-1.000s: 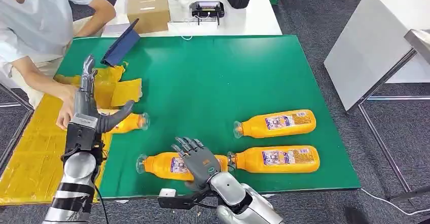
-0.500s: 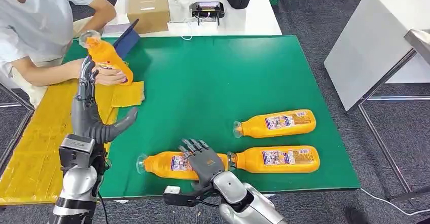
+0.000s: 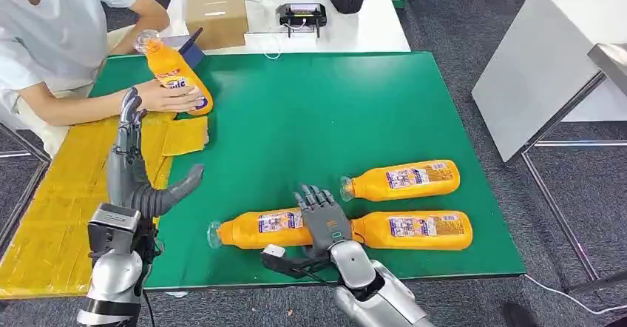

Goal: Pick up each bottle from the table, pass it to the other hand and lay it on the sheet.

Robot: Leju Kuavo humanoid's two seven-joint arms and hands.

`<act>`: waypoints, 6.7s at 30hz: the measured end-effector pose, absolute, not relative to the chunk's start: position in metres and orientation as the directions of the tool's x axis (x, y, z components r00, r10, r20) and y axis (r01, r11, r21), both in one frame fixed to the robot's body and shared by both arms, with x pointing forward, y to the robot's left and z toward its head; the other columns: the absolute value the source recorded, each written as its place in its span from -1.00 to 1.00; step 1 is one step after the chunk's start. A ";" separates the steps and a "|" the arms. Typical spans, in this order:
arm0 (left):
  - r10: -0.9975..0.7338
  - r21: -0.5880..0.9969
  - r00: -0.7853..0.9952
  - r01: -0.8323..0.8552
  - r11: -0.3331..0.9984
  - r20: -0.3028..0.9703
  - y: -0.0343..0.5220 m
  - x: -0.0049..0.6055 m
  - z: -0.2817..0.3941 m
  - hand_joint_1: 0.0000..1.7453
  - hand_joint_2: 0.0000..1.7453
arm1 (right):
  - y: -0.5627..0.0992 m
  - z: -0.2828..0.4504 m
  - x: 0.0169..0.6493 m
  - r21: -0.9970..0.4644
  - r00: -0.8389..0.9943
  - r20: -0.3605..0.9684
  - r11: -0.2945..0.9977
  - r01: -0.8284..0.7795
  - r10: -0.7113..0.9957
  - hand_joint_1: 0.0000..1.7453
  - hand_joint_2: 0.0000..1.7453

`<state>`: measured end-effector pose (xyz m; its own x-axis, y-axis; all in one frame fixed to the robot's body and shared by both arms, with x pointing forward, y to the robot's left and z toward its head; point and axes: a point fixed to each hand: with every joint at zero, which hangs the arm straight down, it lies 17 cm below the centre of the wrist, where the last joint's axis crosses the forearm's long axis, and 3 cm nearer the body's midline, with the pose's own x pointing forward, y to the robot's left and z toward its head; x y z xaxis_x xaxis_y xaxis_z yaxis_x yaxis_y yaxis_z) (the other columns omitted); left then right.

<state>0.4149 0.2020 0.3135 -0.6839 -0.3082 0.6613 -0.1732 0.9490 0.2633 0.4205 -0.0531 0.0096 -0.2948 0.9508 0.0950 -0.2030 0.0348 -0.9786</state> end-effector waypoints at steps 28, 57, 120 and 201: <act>-0.233 0.212 -0.680 -0.117 0.970 0.695 0.196 0.417 0.310 -1.00 1.00 | -0.090 -0.002 0.444 -0.969 -0.216 0.109 0.054 -0.243 0.970 1.00 1.00; -0.162 0.169 -0.676 -0.057 0.984 0.719 0.182 0.418 0.306 -1.00 1.00 | -0.098 0.117 0.453 -0.728 -0.288 0.636 0.681 0.082 0.715 1.00 1.00; 0.211 0.032 -0.392 0.530 0.847 0.895 0.062 0.391 0.240 -1.00 1.00 | 0.006 0.123 0.403 -0.586 -0.452 0.763 0.790 -0.183 0.461 1.00 1.00; -0.968 0.978 0.252 0.201 0.049 -0.003 0.383 0.569 0.050 -1.00 1.00 | -0.121 0.326 0.373 -0.116 -0.704 0.683 0.981 0.157 0.194 -1.00 1.00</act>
<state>0.5693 0.3828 0.0503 0.2515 -0.9678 -0.0029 0.2012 0.0493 0.9783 0.3727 -0.1214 0.3261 -0.7042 0.1936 0.6831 0.1572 0.9807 -0.1159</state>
